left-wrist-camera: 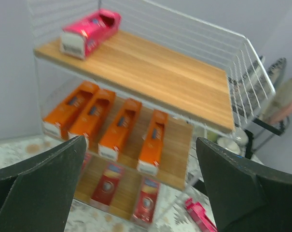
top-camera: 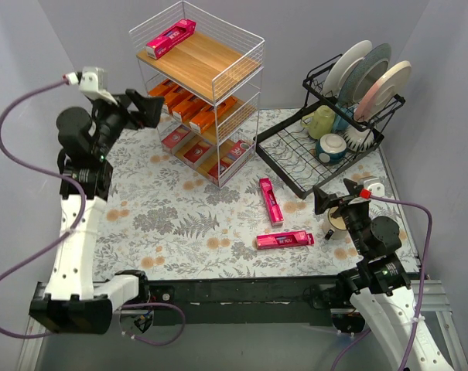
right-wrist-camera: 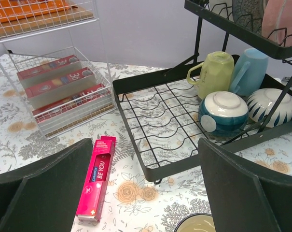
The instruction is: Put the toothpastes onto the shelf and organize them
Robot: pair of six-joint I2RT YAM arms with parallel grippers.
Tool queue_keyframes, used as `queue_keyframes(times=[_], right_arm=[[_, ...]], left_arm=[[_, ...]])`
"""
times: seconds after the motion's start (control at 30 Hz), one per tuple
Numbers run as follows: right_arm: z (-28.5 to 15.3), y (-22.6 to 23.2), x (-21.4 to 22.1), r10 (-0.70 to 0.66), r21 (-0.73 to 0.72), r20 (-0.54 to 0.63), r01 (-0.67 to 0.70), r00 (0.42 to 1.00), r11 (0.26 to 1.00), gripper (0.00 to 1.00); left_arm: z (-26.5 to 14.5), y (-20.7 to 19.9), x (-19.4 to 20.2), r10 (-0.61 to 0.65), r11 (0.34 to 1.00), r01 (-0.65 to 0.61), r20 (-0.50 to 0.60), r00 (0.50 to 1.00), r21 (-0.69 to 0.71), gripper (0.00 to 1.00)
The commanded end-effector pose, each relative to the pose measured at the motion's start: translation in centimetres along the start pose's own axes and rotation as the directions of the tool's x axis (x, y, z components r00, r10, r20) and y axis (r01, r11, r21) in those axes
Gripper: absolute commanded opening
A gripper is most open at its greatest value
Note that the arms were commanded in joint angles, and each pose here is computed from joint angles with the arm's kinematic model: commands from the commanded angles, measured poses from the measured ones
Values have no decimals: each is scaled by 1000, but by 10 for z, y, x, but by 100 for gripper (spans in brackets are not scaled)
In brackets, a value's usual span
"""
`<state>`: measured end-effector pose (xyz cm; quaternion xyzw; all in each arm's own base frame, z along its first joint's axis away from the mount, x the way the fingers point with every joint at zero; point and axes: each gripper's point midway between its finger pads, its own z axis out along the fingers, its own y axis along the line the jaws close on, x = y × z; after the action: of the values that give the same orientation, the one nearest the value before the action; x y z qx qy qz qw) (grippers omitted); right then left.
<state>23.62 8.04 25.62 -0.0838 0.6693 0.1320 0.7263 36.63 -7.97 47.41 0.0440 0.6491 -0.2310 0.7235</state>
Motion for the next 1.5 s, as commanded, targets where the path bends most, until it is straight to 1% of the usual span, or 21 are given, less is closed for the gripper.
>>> queue_keyframes(times=[0.0,0.07,0.1,0.17,0.2,0.3,0.33,0.37,0.43,0.53,0.63,0.7,0.73,0.77,0.87,0.9,1.03,1.1,1.27,1.37,1.47], right_arm=[[0,11,-18,21,-54,56,-18,998,998,99],[1,14,-15,31,-68,44,-28,999,997,99],[1,14,-14,37,-71,39,-34,999,997,99],[3,13,-7,55,-56,7,-54,998,997,99],[4,13,-9,64,-54,0,-63,998,997,99],[7,13,4,120,-28,-76,-123,990,992,99],[10,14,13,132,-21,-117,-135,984,991,98],[10,18,20,162,-30,-153,-168,975,985,99],[13,21,33,182,-26,-216,-192,959,981,99],[15,24,47,206,-16,-278,-219,938,976,99],[24,43,67,195,-99,-372,-248,907,964,99],[27,58,74,199,-162,-424,-290,884,943,99],[31,62,92,199,-158,-491,-311,848,937,99],[34,70,92,198,-185,-516,-334,833,924,99],[42,78,122,210,-170,-620,-391,756,905,98],[47,81,125,213,-174,-626,-401,750,899,99],[56,92,160,230,-149,-710,-461,665,875,99],[61,105,163,229,-173,-717,-486,658,856,99],[50,147,184,189,-217,-788,-551,586,806,99],[42,173,182,170,-273,-795,-594,582,756,99],[40,191,171,155,-326,-784,-612,601,720,99]], left_arm=[[-27,-17,64,-152,988,154,-99,983,13,98],[-46,-27,73,-180,983,182,-92,979,14,98],[-52,-31,101,-203,978,207,-143,969,13,98],[-61,-33,126,-223,975,224,-180,958,-15,98],[-68,-47,134,-229,972,236,-197,953,12,98],[-81,-66,183,-284,953,302,-300,911,13,98],[-87,-69,209,-309,945,326,-348,885,-9,98],[-87,-68,218,-315,946,322,-344,884,-39,98],[-95,-87,247,-311,944,328,-408,858,-28,98],[-97,-105,269,-284,952,304,-443,850,-28,98],[-95,-118,292,-254,962,270,-476,842,-36,98],[-93,-131,299,-242,963,269,-487,839,-15,98],[-91,-133,302,-238,965,261,-487,841,-22,98],[-89,-137,310,-231,967,254,-496,837,-22,98],[-85,-145,320,-223,970,242,-497,839,-26,98],[-86,-146,323,-230,969,246,-498,836,-35,98],[-84,-139,332,-255,966,242,-488,835,-90,98],[-84,-136,333,-253,967,232,-480,840,-104,98],[-88,-128,334,-272,962,234,-462,844,-138,98],[-89,-124,336,-269,963,226,-462,845,-146,98],[-90,-121,342,-254,966,204,-468,846,-156,98]])
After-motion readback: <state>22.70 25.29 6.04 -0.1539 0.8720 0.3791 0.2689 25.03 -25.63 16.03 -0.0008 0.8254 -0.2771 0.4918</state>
